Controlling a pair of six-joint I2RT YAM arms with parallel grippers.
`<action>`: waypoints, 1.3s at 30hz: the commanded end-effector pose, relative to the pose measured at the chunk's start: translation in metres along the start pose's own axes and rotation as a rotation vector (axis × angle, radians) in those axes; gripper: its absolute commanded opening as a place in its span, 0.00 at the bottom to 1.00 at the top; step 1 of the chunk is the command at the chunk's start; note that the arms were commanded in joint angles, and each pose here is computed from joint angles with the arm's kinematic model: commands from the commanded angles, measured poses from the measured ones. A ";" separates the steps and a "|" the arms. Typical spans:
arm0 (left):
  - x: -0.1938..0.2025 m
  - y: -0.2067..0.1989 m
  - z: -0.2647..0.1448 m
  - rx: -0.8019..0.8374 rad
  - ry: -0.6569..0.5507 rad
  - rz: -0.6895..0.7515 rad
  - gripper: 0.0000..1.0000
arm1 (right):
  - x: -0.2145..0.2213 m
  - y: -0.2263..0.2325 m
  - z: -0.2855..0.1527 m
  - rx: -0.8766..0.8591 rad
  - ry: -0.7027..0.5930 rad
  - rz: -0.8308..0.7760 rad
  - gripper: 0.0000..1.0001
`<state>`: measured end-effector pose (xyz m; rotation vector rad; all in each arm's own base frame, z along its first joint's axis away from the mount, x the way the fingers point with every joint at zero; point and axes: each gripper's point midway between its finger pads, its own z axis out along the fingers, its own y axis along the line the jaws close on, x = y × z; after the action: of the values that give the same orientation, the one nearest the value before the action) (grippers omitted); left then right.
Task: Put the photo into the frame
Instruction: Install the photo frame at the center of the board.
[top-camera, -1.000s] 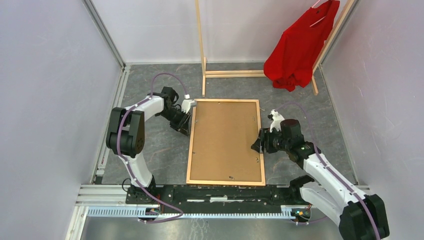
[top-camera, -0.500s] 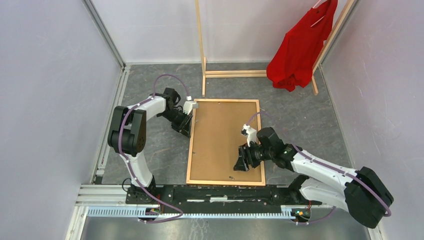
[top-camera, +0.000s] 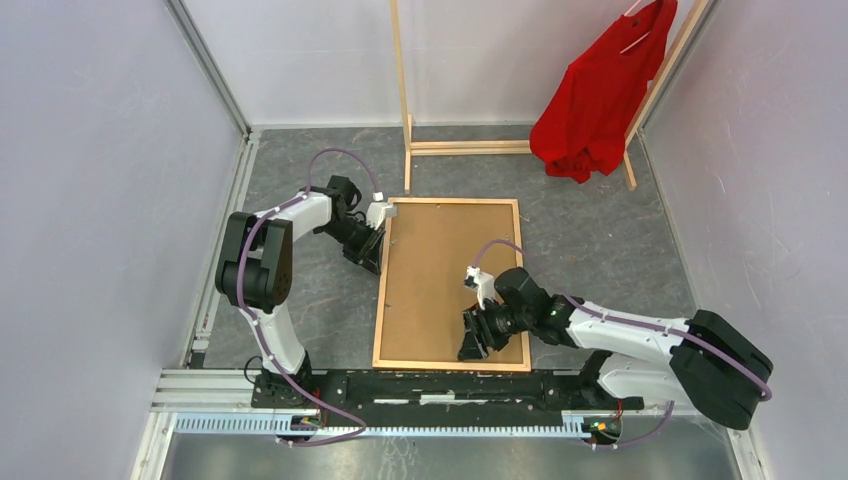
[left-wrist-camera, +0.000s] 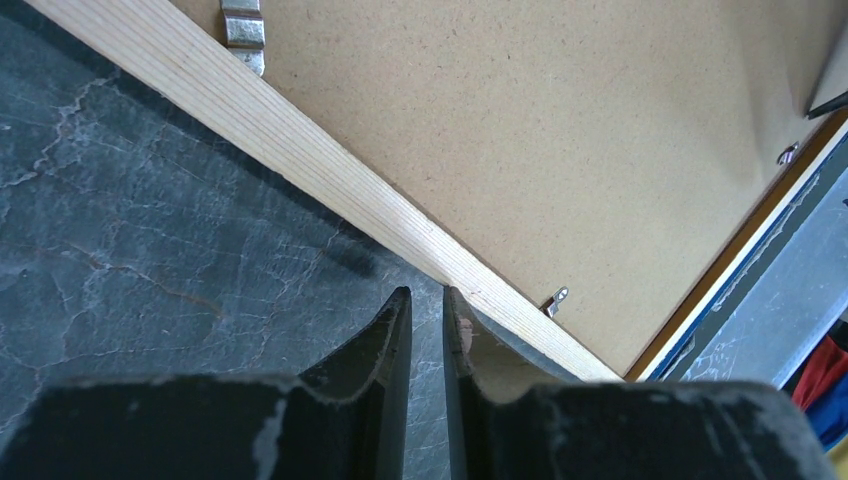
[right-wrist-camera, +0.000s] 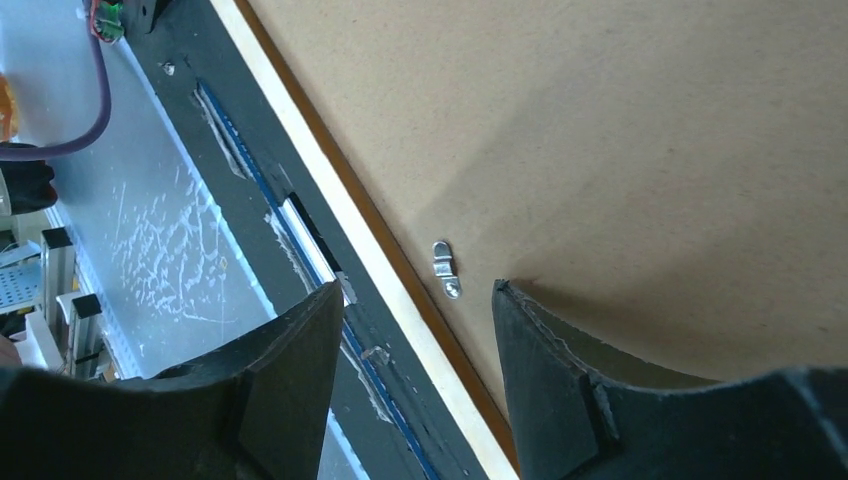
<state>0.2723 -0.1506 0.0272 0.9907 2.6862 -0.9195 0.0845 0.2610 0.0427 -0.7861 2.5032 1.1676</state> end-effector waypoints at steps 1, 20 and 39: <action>-0.003 0.002 -0.002 -0.023 -0.010 0.033 0.24 | 0.001 0.012 0.007 -0.049 -0.011 -0.016 0.62; -0.007 0.004 -0.003 -0.038 -0.013 0.038 0.21 | 0.011 0.023 0.011 -0.077 0.050 -0.023 0.56; -0.005 0.006 -0.002 -0.050 -0.012 0.047 0.20 | -0.024 0.029 0.007 -0.011 0.048 -0.122 0.53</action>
<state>0.2717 -0.1513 0.0272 0.9972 2.6866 -0.9165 0.0645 0.2760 0.0432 -0.8968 2.5515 1.2038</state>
